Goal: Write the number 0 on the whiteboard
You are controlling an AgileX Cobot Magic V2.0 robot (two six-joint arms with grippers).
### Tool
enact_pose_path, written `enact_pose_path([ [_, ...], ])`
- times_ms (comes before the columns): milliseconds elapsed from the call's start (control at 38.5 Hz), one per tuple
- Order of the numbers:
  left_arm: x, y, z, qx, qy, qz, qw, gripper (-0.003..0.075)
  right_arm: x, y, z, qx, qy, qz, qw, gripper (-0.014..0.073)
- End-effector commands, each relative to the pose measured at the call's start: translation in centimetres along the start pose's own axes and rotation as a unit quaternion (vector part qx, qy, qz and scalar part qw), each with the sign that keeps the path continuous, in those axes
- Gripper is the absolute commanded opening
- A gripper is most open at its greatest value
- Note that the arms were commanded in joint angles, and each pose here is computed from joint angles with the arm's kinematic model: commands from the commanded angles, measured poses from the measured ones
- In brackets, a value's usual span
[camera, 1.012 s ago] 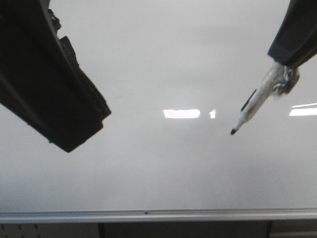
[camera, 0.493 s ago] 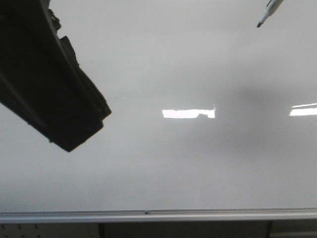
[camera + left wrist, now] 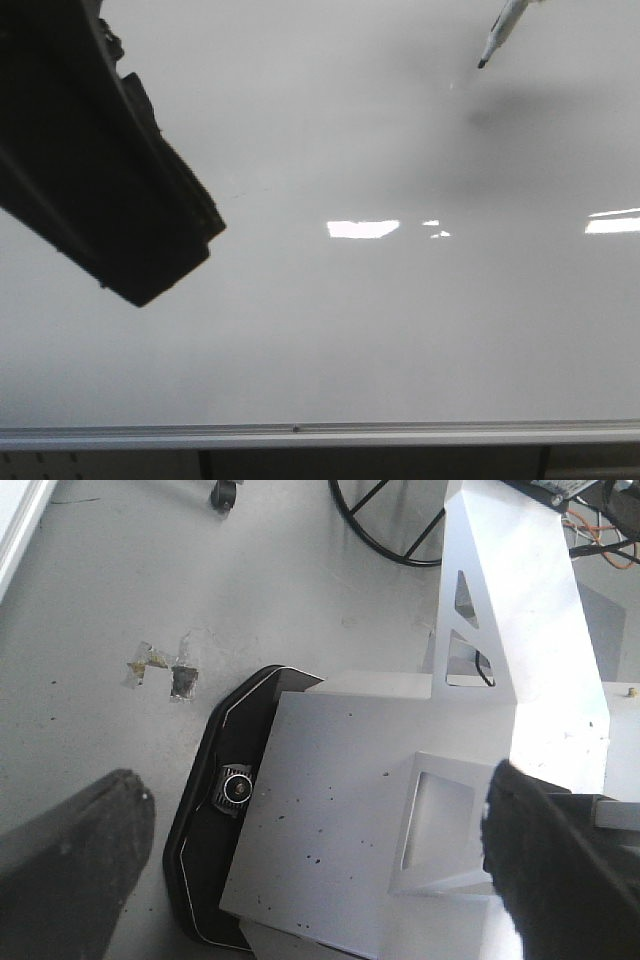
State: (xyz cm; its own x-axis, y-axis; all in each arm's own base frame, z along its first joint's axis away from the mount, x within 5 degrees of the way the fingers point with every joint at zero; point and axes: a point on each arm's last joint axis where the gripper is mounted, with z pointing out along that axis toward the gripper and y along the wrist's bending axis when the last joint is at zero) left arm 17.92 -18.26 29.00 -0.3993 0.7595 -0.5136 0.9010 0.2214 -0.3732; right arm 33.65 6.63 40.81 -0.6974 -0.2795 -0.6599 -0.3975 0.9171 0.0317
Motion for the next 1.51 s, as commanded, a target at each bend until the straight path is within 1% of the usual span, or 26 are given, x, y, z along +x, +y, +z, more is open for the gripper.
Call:
enact_pose_path([
  [0, -1.1, -1.2, -1.3, 0.006, -0.041, 0.01, 0.999, 0.0637, -1.4, 0.0, -1.8, 0.011, -0.055, -0.001, 0.998, -0.0059],
  [571, -1.1, -1.2, -1.3, 0.004, -0.043, 0.01, 0.999, 0.0637, -1.9, -0.7, 0.9, 0.014, -0.056, 0.005, 0.998, -0.0059],
  [935, -1.1, -1.1, -1.3, 0.003, -0.043, 0.01, 0.999, 0.0637, -1.8, -0.7, 1.2, 0.013, -0.05, 0.005, 0.999, -0.0059],
  [1402, -1.2, -1.1, -1.3, 0.001, -0.045, 0.01, 0.999, 0.0637, -1.1, -1.1, 4.0, 0.001, 0.001, 0.01, 1.0, -0.0059],
  [1480, -1.2, -1.1, -1.3, 0.001, -0.045, 0.01, 0.999, 0.0637, -0.9, -1.3, 4.4, 0.009, 0.015, 0.004, 1.0, -0.0059],
])
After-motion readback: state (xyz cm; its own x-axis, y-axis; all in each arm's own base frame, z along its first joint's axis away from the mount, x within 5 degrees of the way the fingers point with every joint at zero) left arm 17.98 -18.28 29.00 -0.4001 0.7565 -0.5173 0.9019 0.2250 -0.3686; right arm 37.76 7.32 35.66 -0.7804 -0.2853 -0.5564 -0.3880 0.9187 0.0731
